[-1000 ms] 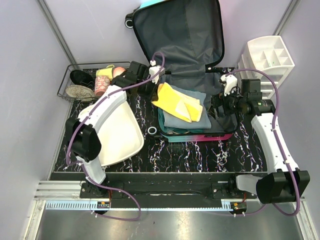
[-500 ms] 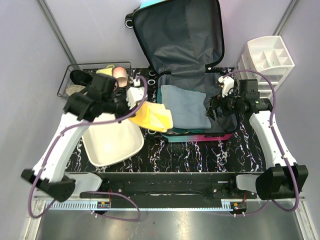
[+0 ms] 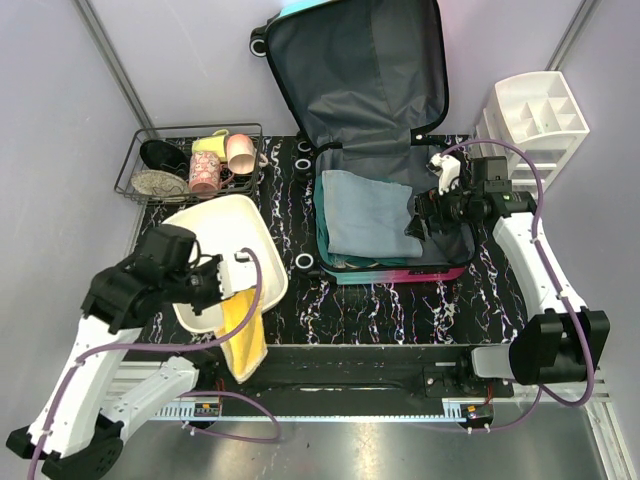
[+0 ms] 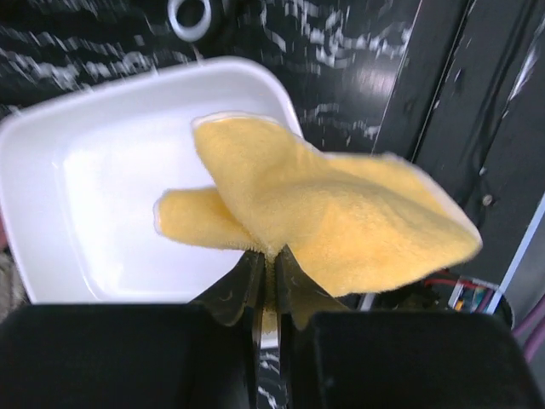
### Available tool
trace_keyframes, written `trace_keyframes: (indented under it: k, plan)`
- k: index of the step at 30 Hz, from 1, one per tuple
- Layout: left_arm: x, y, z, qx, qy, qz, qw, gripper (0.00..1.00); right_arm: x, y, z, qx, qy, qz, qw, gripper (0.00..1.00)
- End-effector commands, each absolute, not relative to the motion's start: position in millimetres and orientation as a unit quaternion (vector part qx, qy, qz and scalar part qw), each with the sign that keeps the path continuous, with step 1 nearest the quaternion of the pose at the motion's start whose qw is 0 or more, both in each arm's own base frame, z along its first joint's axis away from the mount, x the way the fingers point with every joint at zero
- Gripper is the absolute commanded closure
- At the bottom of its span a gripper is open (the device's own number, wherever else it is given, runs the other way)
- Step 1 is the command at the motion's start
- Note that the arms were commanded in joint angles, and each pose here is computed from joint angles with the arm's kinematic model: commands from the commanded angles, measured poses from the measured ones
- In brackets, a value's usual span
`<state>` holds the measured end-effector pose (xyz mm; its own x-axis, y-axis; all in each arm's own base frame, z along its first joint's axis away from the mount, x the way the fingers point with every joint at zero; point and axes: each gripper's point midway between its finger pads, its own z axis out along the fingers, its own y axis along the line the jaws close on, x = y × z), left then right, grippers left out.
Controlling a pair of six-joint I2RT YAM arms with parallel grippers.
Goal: Open, take out, and arrange the luggage
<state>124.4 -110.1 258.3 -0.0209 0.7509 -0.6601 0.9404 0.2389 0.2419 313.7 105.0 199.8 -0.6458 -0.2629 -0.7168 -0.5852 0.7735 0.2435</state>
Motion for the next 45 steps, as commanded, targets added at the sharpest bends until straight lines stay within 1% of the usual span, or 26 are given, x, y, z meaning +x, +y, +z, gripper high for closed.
trace_keyframes:
  k: [1,3,6,7,9,10,12,14,16,18,20,21,24,25,27,28,31,33,36,37,39,40,42,44,45]
  plan:
    - [154.2,-75.6,220.6,0.593,0.738,-0.029,0.32,1.0,318.4,112.0,210.0,-0.244,0.864,0.255,0.358,0.0]
    - [175.0,-68.2,219.5,0.581,0.744,-0.005,0.33,1.0,319.2,111.7,212.2,-0.246,0.863,0.252,0.361,0.0]
    - [199.3,-61.0,227.2,0.574,0.742,-0.009,0.346,1.0,316.3,109.6,213.4,-0.249,0.864,0.246,0.362,0.0]
    - [210.9,-60.3,238.8,0.574,0.739,-0.009,0.352,1.0,315.9,107.9,212.9,-0.248,0.866,0.241,0.362,0.0]
    - [211.6,-59.9,247.5,0.589,0.732,-0.035,0.34,1.0,313.7,106.6,213.2,-0.25,0.865,0.237,0.364,0.0]
    - [209.5,-62.1,257.2,0.599,0.731,-0.058,0.321,1.0,312.3,106.4,211.0,-0.249,0.867,0.236,0.362,0.0]
    - [209.3,-70.2,271.5,0.616,0.712,-0.085,0.326,1.0,310.9,105.3,212.5,-0.249,0.866,0.233,0.365,0.0]
    - [220.0,-70.3,280.9,0.618,0.707,-0.076,0.335,1.0,309.9,104.1,212.7,-0.249,0.867,0.23,0.367,0.0]
    - [240.0,-57.9,272.1,0.612,0.717,-0.041,0.332,1.0,309.8,103.8,214.1,-0.249,0.866,0.228,0.369,0.0]
    - [250.0,-40.9,253.6,0.6,0.737,-0.029,0.309,1.0,310.4,103.1,214.4,-0.249,0.866,0.226,0.37,0.0]
    - [263.1,-34.6,235.8,0.587,0.754,-0.039,0.291,1.0,311.7,102.2,214.9,-0.249,0.866,0.223,0.372,0.0]
    - [266.3,-20.5,223.8,0.565,0.777,-0.038,0.277,1.0,311.9,102.3,215.3,-0.249,0.866,0.222,0.372,0.0]
    - [286.1,-4.5,188.3,0.526,0.812,-0.047,0.248,1.0,311.9,101.9,215.4,-0.247,0.866,0.222,0.373,0.0]
    - [303.4,-0.6,180.5,0.515,0.817,-0.042,0.258,1.0,311.7,102.7,215.1,-0.246,0.867,0.224,0.372,0.0]
    - [317.6,4.4,166.0,0.482,0.837,-0.054,0.256,1.0,311.9,102.9,215.3,-0.243,0.867,0.225,0.371,0.0]
    - [329.7,6.7,164.8,0.471,0.839,-0.048,0.267,1.0,311.7,102.3,215.5,-0.242,0.868,0.224,0.371,0.0]
    - [345.4,7.4,163.6,0.451,0.848,-0.057,0.273,1.0,311.1,101.3,216.0,-0.241,0.869,0.221,0.371,0.0]
    - [345.5,-0.2,177.8,0.459,0.836,-0.064,0.293,1.0,310.3,100.0,216.8,-0.241,0.871,0.217,0.371,0.0]
    - [330.1,-15.2,200.4,0.485,0.813,-0.082,0.312,1.0,309.0,97.1,216.8,-0.244,0.87,0.208,0.375,0.0]
    - [312.6,-20.3,211.7,0.493,0.808,-0.09,0.311,1.0,307.8,97.3,216.3,-0.244,0.87,0.207,0.375,0.0]
    - [298.8,-28.9,228.1,0.511,0.793,-0.089,0.319,1.0,306.2,96.9,215.3,-0.244,0.87,0.208,0.373,0.0]
    - [281.3,-32.4,237.5,0.516,0.791,-0.091,0.317,1.0,305.9,97.6,214.0,-0.245,0.87,0.209,0.373,0.0]
    - [262.4,-37.1,253.2,0.527,0.781,-0.081,0.325,1.0,305.2,99.0,213.3,-0.246,0.869,0.213,0.372,0.0]
    - [240.3,-41.1,261.1,0.529,0.782,-0.091,0.317,1.0,304.8,99.5,210.5,-0.246,0.87,0.217,0.367,0.0]
    - [233.1,-43.4,276.5,0.533,0.773,-0.083,0.334,1.0,304.8,100.3,210.0,-0.247,0.87,0.219,0.366,0.0]
